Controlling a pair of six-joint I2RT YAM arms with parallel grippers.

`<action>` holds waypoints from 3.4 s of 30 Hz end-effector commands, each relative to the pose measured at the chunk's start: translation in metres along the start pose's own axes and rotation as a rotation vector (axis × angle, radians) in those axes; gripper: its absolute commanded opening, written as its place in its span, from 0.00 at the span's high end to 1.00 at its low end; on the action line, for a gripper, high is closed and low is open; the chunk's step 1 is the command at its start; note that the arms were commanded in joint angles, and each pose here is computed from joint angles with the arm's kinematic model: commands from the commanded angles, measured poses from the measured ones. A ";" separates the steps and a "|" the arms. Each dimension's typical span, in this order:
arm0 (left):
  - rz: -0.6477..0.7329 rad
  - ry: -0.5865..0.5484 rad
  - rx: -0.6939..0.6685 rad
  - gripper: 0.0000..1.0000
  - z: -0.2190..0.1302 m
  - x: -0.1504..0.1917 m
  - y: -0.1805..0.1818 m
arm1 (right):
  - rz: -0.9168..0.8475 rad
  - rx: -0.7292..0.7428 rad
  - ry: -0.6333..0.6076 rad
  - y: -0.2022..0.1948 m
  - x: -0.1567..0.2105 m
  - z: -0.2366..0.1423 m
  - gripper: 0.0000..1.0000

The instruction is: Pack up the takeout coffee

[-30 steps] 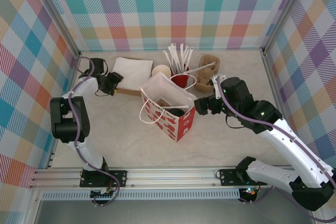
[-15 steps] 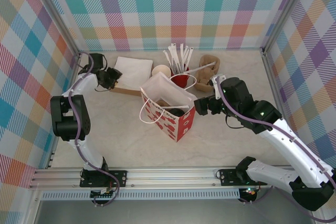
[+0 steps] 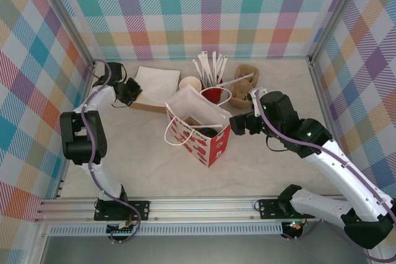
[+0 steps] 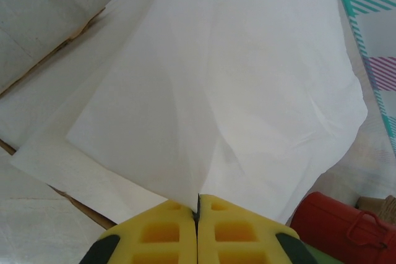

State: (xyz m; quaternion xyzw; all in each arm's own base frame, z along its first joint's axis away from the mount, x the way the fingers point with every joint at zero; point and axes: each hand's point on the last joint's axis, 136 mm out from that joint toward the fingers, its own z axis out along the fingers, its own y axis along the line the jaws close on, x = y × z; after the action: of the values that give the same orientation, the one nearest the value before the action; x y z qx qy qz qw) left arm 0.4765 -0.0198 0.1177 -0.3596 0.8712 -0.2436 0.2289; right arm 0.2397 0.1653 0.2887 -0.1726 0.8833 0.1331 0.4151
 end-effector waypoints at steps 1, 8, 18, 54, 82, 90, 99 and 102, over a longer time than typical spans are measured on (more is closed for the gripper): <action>0.122 -0.085 0.058 0.97 -0.038 -0.014 -0.030 | 0.026 0.005 -0.069 -0.004 -0.012 -0.009 0.00; 0.323 -0.241 0.209 0.99 -0.111 -0.026 -0.082 | 0.011 0.005 -0.108 -0.005 -0.026 -0.023 0.00; 0.558 -0.370 0.544 1.00 -0.247 -0.009 -0.177 | -0.075 -0.069 -0.184 0.011 -0.064 -0.047 0.00; 1.371 0.211 1.404 1.00 -0.430 0.273 -0.254 | -0.656 -0.784 -0.605 0.162 -0.196 -0.113 0.00; 1.394 0.193 1.388 1.00 -0.421 0.279 -0.261 | -0.453 -1.047 -0.351 0.184 -0.150 -0.071 0.68; 1.397 0.090 1.319 0.82 -0.422 0.270 -0.260 | -0.413 -0.928 -0.307 0.169 -0.140 -0.060 1.00; 1.312 -0.198 1.069 0.33 -0.415 0.237 -0.231 | -0.345 -0.684 -0.202 0.139 -0.133 -0.020 1.00; 1.237 -0.308 0.954 0.26 -0.407 0.220 -0.208 | -0.328 -0.615 -0.171 0.131 -0.130 -0.004 1.00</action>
State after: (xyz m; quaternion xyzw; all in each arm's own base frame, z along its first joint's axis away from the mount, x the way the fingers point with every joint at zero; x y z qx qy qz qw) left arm 0.1970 -0.2296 0.5055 0.3615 0.6572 -0.4193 0.5115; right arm 0.2451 0.3136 0.4216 -0.4397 0.6890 0.3759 0.4366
